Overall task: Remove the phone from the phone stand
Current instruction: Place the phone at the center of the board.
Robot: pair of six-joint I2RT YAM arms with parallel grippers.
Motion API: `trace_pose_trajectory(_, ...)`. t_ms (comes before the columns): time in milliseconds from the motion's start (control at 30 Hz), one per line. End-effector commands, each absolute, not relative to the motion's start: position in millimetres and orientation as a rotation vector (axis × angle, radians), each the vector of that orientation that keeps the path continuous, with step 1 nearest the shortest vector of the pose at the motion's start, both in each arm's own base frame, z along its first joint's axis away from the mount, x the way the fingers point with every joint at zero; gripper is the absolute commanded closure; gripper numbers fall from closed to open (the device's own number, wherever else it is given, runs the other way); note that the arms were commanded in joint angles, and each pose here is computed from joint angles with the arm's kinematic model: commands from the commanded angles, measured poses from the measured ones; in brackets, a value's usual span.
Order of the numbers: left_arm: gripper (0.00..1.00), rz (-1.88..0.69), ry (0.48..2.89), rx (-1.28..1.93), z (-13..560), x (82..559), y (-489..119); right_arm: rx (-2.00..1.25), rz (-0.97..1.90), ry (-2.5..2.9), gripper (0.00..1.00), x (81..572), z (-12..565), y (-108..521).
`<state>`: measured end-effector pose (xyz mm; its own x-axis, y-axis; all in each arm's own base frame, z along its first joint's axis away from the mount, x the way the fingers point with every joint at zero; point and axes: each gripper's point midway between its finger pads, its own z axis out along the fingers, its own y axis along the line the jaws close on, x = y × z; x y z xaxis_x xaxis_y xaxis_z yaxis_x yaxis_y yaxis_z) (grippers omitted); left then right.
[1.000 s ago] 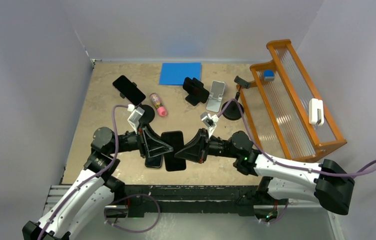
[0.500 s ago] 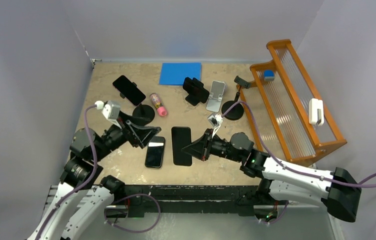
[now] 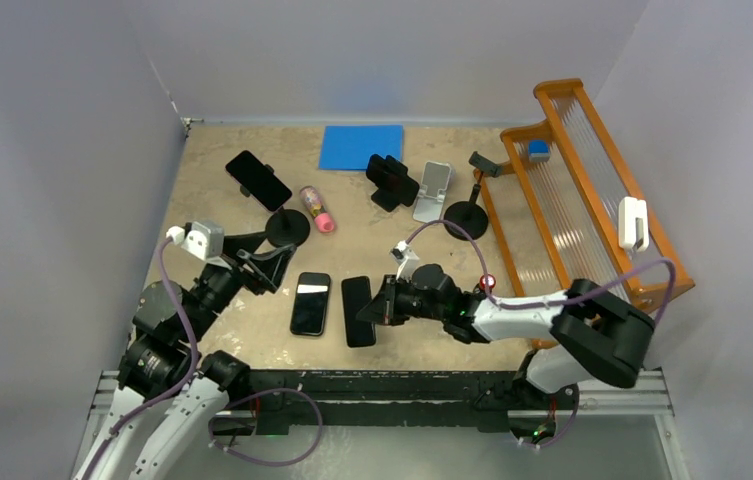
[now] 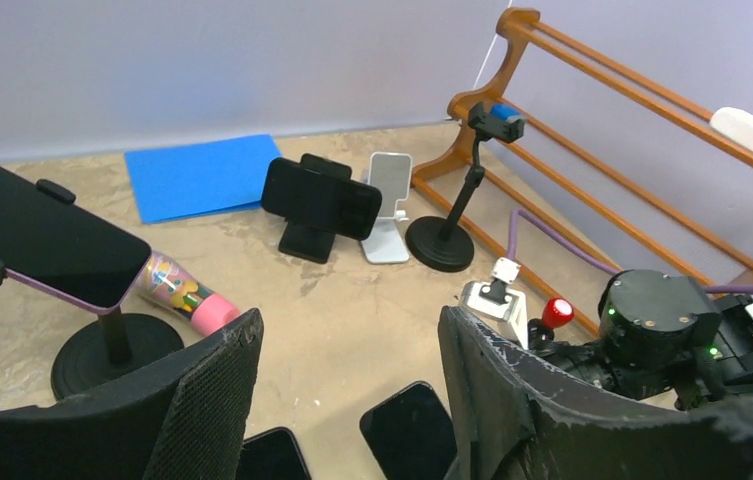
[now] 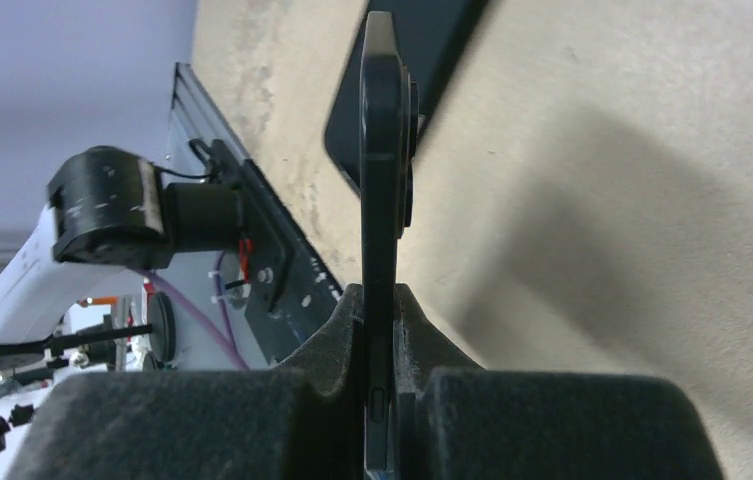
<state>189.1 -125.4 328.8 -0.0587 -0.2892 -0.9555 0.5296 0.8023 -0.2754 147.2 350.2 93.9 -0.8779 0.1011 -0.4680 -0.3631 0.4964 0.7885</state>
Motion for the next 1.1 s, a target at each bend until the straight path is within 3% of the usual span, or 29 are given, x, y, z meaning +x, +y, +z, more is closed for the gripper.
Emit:
trace_pose_trajectory(0,0.38,-0.634,1.466,0.204,330.7,193.4,-120.9,-0.150,1.568,2.169,1.00,161.9,125.8,375.0)
trace_pose_trajectory(1067,0.38,-0.667,1.500,0.265,319.6,192.5,-132.1,0.229,1.671,2.275,1.00,192.4,57.7,392.0)
